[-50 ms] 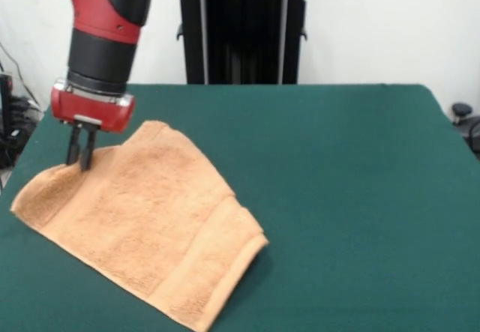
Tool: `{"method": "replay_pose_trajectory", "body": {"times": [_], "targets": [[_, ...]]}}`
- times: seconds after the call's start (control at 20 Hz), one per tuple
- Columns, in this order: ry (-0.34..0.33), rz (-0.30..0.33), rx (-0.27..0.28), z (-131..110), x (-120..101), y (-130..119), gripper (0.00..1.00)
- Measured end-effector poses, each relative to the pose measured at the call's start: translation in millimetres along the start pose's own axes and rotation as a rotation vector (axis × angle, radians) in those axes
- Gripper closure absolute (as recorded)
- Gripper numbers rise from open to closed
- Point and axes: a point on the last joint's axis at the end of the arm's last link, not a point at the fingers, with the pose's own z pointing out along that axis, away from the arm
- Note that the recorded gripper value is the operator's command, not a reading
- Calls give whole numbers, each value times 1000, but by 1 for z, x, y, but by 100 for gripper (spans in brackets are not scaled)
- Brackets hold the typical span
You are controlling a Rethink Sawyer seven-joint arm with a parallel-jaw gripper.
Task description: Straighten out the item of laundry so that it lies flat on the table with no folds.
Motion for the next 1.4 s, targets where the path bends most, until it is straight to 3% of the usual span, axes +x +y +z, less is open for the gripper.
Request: {"method": "replay_pose_trajectory", "body": {"times": [0.3,0.65,1.4], "targets": [[11,-4,1,18,14,-15,100],[21,-20,-8,35,22,-11,100],[-6,-95,7,41,17,-18,100]]}}
